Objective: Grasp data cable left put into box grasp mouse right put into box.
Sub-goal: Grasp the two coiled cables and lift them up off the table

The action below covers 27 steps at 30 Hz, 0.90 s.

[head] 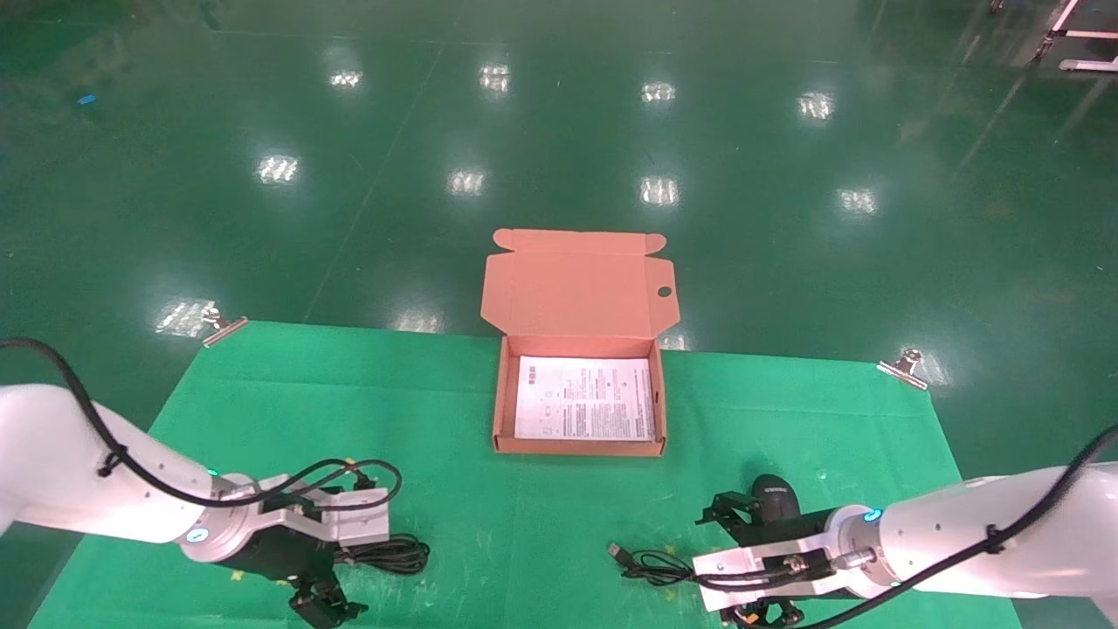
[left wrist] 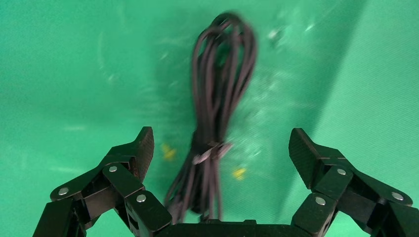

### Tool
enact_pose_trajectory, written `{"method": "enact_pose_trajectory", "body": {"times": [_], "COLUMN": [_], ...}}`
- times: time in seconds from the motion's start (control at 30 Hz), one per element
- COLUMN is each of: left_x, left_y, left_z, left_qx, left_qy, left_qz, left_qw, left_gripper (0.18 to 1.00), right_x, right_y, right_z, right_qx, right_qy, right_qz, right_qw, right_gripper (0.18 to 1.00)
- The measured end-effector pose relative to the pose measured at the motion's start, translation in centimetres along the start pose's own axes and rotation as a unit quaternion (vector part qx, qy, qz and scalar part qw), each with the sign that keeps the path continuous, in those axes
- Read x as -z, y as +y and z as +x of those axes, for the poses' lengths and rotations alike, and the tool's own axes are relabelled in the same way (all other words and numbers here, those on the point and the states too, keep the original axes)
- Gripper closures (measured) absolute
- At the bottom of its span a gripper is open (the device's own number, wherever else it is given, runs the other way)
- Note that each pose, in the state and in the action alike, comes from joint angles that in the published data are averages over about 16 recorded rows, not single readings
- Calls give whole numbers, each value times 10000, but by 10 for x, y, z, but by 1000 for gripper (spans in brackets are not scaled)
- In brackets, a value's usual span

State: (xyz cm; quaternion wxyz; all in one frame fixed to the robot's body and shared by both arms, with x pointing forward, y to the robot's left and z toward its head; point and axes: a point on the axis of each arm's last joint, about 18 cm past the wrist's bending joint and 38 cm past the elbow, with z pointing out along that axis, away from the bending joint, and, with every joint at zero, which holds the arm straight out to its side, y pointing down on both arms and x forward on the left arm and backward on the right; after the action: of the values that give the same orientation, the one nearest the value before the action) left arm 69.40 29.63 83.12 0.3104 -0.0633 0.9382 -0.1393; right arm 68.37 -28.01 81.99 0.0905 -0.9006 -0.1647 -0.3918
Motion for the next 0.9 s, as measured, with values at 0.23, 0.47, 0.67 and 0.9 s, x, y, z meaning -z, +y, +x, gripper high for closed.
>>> {"method": "enact_pose_trajectory", "body": {"times": [0.23, 0.47, 0.67, 0.9], "left_x": [-4, -6, -5, -4], "left_y": [5, 6, 6, 5], "left_z": [-3, -4, -4, -3], "left_qx": [4, 7, -1, -9], "left_qy": [-49, -76, -71, -58], "left_qz": [-55, -77, -70, -59], "left_qw": [10000, 9999, 10000, 10000], "left_gripper": [184, 194, 234, 340], "right_x": [-6, -8, -8, -7], "right_y": [2, 3, 2, 2], "right_z": [-1, -1, 0, 0], "right_qx": [3, 0, -3, 0], "right_qy": [14, 25, 26, 23], "right_qz": [-22, -22, -15, -9], "right_qw": [10000, 10000, 10000, 10000], "right_gripper": [179, 192, 232, 334]}}
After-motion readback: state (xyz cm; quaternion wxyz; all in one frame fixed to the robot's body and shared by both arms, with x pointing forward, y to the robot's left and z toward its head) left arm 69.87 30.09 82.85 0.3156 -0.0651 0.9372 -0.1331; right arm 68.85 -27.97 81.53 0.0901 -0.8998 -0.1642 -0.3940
